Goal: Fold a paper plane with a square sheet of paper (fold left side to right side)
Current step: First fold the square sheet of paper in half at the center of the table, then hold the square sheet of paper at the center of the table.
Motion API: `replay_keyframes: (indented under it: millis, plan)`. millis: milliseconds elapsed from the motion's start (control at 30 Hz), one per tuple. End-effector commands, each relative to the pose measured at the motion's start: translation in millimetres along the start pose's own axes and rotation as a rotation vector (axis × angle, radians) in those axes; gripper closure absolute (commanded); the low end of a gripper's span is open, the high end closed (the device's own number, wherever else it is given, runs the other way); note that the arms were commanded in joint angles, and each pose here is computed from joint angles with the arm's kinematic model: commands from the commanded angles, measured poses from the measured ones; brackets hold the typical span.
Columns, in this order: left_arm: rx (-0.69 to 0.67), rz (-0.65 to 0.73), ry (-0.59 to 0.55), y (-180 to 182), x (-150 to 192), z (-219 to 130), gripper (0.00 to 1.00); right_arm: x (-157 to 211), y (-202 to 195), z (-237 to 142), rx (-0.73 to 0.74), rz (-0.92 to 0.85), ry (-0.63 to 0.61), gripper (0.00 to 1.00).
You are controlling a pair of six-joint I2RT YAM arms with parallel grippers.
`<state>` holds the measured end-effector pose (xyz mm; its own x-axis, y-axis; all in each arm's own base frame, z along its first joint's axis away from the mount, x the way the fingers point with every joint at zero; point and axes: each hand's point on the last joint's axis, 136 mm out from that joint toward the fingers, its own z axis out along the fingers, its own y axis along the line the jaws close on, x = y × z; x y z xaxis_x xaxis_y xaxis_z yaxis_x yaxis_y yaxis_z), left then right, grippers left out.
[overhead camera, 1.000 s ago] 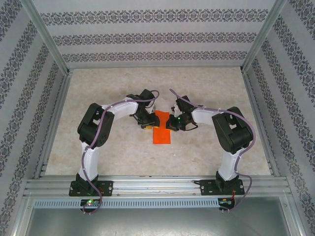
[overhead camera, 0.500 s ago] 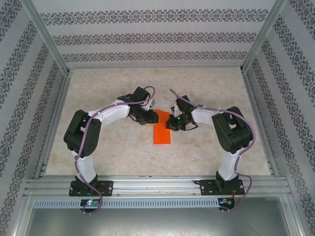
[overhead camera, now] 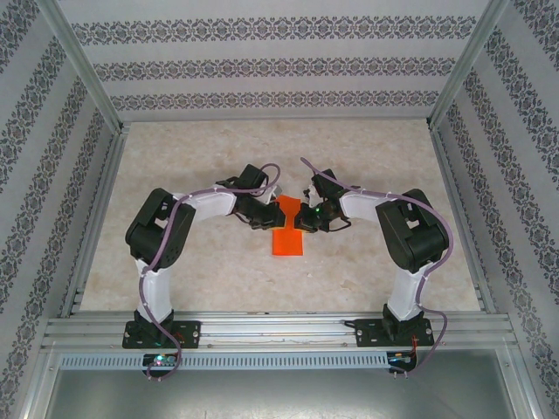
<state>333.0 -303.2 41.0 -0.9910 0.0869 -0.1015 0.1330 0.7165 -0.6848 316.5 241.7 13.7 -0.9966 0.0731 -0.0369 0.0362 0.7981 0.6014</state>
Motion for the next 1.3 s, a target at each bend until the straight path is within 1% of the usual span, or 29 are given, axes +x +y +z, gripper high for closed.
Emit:
replay_keyframes:
  millis: [0,300,500,633,767,867,967,1100,1267]
  plan:
    - [-0.053,-0.034,0.01,26.9,3.7,5.0,0.88,30.1,-50.0,14.1,0.193,0.055,0.092,1.0]
    - [-0.116,-0.12,-0.003,65.2,15.2,2.1,0.9,32.7,-59.5,13.8,0.239,0.052,0.101,1.0]
    - [-0.148,-0.134,-0.017,78.6,22.2,-12.6,0.91,33.2,-62.0,13.8,0.247,0.052,0.102,1.0]
    - [-0.141,-0.078,-0.056,65.8,16.4,-27.8,0.93,32.7,-60.8,13.4,0.243,0.049,0.101,1.0]
    - [-0.05,-0.008,-0.109,32.3,4.8,-39.2,0.93,31.1,-57.8,12.3,0.234,0.046,0.097,1.0]
    - [0.029,0.037,-0.09,5.1,1.9,-32.5,0.93,30.3,-56.4,12.4,0.23,0.045,0.097,1.0]
    - [0.046,0.061,-0.064,-7.9,1.8,-19.5,0.93,30.6,-56.1,12.6,0.23,0.045,0.096,1.0]
    - [0.043,0.052,-0.051,-8.6,-1.0,-4.7,0.93,31.6,-57.1,12.9,0.231,0.046,0.098,1.0]
    - [0.019,0.023,-0.027,1.7,0.7,6.7,0.93,32.0,-56.3,13.7,0.227,0.044,0.1,1.0]
